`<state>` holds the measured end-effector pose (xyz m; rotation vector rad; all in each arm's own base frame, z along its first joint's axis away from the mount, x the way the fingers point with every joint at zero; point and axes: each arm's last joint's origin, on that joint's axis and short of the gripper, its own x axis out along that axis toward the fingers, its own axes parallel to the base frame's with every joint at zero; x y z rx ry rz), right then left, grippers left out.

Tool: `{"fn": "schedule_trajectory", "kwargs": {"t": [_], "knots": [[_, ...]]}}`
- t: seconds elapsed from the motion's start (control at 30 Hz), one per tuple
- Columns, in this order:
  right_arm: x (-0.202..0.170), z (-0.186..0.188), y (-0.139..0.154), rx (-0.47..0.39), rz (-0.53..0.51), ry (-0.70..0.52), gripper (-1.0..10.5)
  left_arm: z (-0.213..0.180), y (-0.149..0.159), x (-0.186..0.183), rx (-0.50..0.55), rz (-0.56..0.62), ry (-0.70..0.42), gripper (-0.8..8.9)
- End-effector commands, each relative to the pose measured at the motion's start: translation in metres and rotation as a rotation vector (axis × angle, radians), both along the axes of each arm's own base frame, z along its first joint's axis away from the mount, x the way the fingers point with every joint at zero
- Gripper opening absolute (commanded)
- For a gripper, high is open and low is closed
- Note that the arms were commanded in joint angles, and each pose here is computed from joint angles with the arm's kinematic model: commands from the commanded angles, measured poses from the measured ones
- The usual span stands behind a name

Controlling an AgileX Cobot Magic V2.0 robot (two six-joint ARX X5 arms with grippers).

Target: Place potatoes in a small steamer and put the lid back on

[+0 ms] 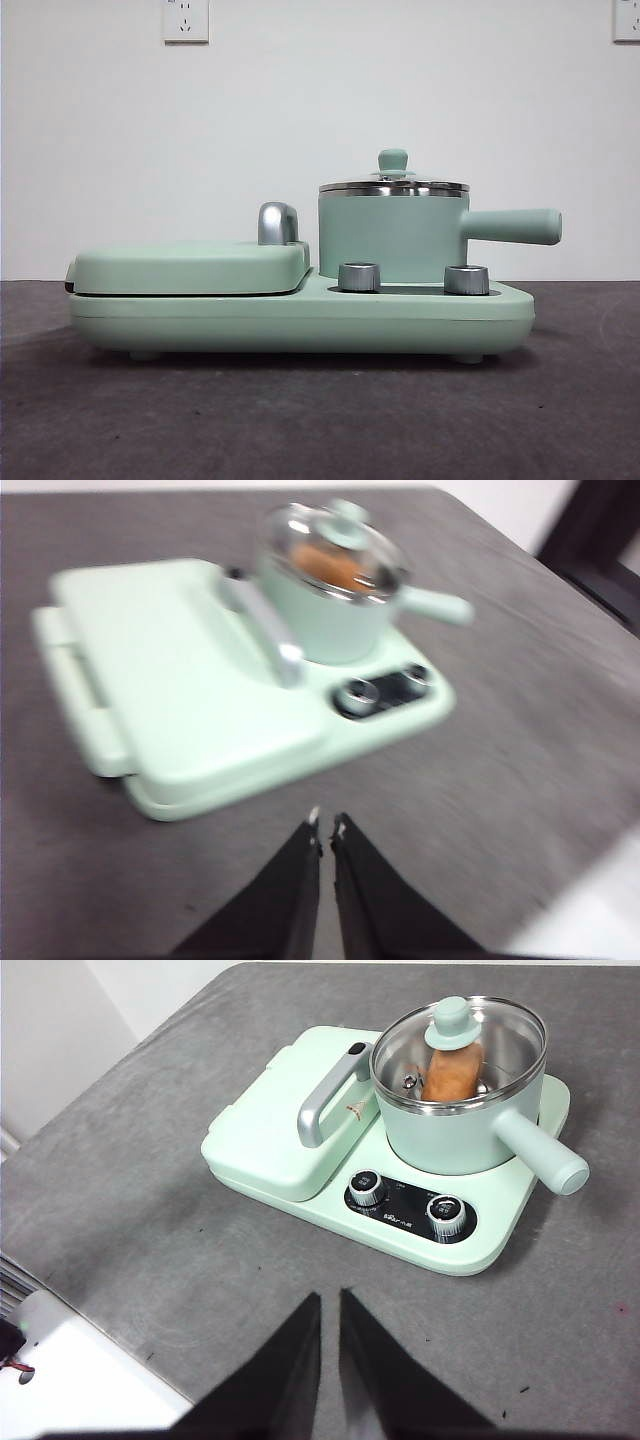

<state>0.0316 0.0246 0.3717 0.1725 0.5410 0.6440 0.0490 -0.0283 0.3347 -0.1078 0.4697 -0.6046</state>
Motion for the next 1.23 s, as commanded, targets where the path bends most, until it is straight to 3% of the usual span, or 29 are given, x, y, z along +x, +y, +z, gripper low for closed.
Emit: {"fn": "schedule_trajectory", "kwargs": {"t": [0.03,0.23,0.43,0.67,1.23], "knots": [[0.001,0.002,0.001,0.006,0.007,-0.015,0.3,-0.017,0.003,0.006,0.004,0.070,-0.055,0.24],[0.001,0.002,0.001,0.006,0.007,-0.015,0.3,-0.075,0.010,0.027,-0.020,0.237,-0.198,0.24],[0.001,0.002,0.001,0.005,0.007,-0.015,0.3,-0.134,0.014,0.043,-0.036,0.312,-0.298,0.24],[0.001,0.002,0.001,0.005,0.007,-0.015,0.3,-0.164,0.022,0.047,0.002,0.526,-0.319,0.24],[0.001,0.002,0.001,0.006,0.007,-0.015,0.3,-0.185,0.026,0.047,0.031,0.567,-0.261,0.24]]}}
